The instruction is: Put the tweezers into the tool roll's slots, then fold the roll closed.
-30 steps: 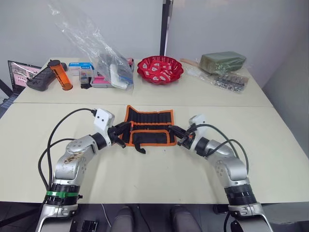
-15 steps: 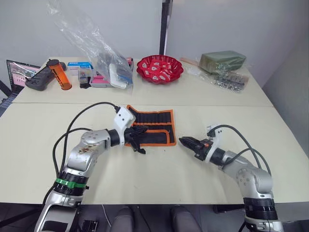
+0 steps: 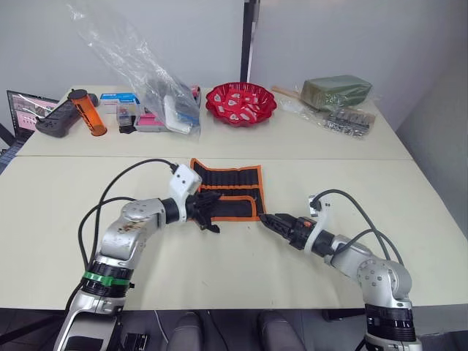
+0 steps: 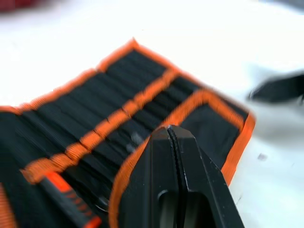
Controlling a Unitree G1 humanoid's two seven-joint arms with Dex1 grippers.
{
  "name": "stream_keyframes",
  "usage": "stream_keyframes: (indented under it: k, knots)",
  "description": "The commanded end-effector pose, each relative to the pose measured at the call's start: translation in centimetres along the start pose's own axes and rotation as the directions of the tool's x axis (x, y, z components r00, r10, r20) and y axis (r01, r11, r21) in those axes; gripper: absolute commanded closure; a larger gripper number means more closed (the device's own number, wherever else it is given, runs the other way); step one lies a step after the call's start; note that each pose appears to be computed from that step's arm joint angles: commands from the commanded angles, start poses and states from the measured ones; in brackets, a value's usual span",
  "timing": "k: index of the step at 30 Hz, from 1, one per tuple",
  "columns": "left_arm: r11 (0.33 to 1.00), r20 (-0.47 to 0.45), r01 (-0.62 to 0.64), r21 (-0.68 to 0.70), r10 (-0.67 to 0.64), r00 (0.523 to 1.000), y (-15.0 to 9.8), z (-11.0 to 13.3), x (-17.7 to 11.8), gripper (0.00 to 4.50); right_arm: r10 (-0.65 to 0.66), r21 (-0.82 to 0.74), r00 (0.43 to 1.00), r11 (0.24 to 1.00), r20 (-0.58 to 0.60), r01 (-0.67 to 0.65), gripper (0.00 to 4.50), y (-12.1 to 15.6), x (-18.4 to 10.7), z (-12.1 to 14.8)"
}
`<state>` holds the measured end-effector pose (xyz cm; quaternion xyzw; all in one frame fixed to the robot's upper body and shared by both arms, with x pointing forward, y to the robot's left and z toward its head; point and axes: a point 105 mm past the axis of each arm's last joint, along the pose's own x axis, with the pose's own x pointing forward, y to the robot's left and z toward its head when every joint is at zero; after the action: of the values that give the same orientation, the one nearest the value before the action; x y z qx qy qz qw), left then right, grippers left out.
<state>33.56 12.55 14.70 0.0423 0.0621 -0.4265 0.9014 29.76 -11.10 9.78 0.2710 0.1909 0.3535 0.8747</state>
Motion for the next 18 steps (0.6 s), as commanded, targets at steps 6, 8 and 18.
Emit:
stream_keyframes:
  k: [6,8,18]
  knots:
    - [0.998,0.054,0.009,0.062,-0.012,0.998,0.1,3.6,-7.2,4.5,0.05,0.113,0.998,0.992,-0.03,-0.046,0.04,0.9,0.3,-0.4]
    - [0.998,0.029,-0.014,0.062,0.012,1.0,0.6,3.4,-8.6,4.5,0.021,0.147,0.999,0.989,-0.048,-0.013,0.04,0.3,0.5,-0.7]
    - [0.994,0.005,-0.079,0.072,0.079,0.997,0.9,3.4,-11.1,4.5,-0.022,0.209,0.992,0.977,-0.12,0.047,0.04,-0.6,2.3,-1.4]
